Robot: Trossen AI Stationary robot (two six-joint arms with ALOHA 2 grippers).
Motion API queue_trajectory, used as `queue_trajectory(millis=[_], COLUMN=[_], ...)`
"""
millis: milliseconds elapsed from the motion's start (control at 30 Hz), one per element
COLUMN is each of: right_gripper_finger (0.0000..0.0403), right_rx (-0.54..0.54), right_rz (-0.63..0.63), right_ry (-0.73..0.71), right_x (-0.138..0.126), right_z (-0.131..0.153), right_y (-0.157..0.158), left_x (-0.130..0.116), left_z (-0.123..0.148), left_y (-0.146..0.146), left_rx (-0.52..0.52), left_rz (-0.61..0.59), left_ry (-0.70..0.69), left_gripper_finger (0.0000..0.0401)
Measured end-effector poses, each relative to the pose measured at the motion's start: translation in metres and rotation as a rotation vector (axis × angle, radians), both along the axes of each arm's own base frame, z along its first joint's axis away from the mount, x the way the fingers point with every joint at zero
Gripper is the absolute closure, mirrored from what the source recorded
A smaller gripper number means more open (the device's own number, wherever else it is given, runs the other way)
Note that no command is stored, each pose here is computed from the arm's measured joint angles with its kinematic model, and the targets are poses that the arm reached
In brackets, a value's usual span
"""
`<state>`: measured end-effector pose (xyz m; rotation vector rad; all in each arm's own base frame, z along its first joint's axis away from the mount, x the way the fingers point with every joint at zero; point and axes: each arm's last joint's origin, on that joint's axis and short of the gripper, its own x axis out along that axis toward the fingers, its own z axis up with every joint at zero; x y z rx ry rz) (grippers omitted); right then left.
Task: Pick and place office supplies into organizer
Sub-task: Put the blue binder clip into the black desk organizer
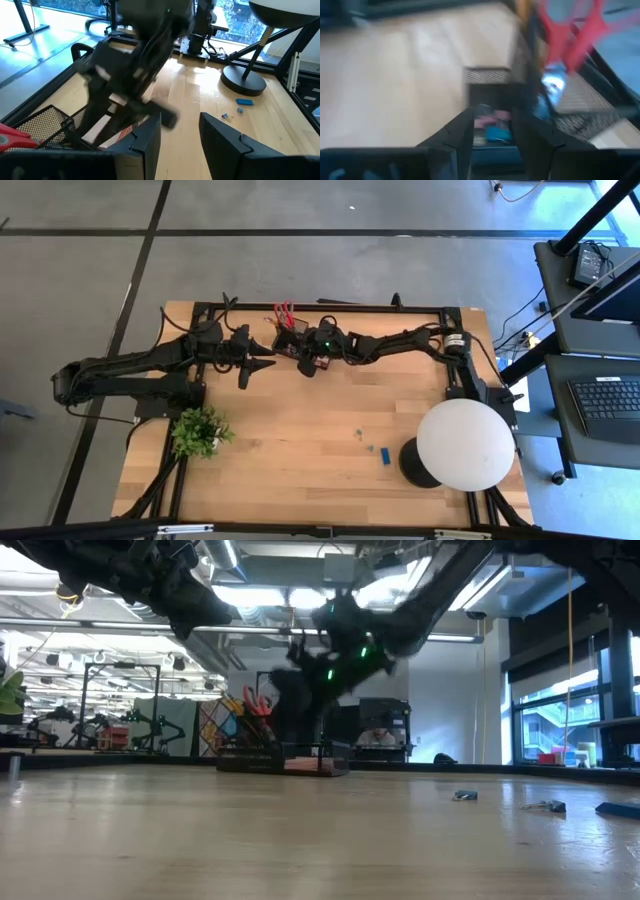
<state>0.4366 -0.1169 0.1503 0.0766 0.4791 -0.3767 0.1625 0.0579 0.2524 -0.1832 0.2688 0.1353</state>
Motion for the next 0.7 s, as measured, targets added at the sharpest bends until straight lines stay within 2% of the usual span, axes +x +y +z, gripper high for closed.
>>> queue_trajectory(millis=[200,400,533,700], right_gripper_finger=[0.0265,0.0265,0.0265,0.0265], right_rx=[0.081,0.046,0.004,-0.035], right_rz=[0.189,0.432,0.59,0.737], right_ry=[0.044,0.287,0.461,0.619], right_x=[-0.017,-0.059,-0.085,-0.098], right_z=[0.054,0.096,0.106,0.096], right_y=[0.032,0.081,0.117,0.155], left_x=[-0.001,-0.001,-0.001,-0.001], left_z=[-0.002,-0.002,-0.002,-0.003], left_y=[0.0,0.0,0.0,0.0], left_rx=[-0.008,-0.01,-0.01,-0.011], left_rz=[0.0,0.0,0.0,0.0], left_ry=[0.019,0.025,0.025,0.026], left_gripper_finger=[0.0274,0.0274,0.0274,0.0274])
